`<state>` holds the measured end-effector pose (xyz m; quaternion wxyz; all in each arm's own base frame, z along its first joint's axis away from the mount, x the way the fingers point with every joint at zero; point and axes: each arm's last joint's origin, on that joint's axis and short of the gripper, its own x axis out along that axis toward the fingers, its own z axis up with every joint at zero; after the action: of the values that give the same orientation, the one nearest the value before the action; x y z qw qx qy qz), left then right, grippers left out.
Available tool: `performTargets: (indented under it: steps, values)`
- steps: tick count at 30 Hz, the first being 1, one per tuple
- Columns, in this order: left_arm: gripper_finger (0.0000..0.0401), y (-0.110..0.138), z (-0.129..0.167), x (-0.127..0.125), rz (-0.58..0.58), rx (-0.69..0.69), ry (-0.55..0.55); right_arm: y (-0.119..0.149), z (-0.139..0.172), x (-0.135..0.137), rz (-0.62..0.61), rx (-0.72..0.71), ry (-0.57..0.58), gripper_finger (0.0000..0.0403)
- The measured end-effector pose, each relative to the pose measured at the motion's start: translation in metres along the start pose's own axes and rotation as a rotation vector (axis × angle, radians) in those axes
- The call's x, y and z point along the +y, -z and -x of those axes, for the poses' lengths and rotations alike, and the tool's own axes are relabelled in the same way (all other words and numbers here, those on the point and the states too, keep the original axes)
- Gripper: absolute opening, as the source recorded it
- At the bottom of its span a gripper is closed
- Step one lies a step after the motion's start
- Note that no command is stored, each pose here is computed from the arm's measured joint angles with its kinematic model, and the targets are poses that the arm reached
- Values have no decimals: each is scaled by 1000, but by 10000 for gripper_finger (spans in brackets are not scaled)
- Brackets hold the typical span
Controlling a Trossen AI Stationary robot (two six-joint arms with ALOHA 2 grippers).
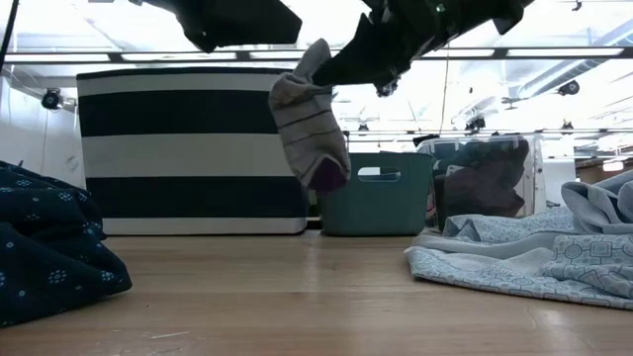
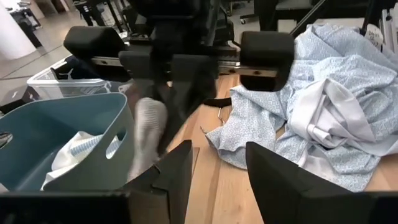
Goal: Pick & Place Cloths
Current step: Put the gray and white sock into the green bin
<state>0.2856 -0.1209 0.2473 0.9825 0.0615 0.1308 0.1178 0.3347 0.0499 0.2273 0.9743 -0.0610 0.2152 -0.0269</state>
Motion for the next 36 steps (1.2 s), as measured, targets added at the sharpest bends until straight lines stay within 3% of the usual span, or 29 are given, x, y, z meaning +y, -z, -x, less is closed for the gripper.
performTargets:
  steps: [4,14,20,24,29,36]
  values:
    - [156,-2,0,0,11,-17,1,0,3,-3,-29,21,94,17]
    - [156,-2,0,0,11,-17,0,-6,18,-19,-32,8,658,18]
    - [156,-2,0,1,13,-17,-2,-10,23,-34,18,27,888,18]
    - [156,-2,-1,1,26,-16,-4,-7,20,-58,-3,58,938,18]
    - [156,-2,-1,1,36,-16,-4,5,16,-83,-110,100,879,23]
    - [156,-1,-1,1,31,-8,-5,16,14,-95,-218,152,759,97]
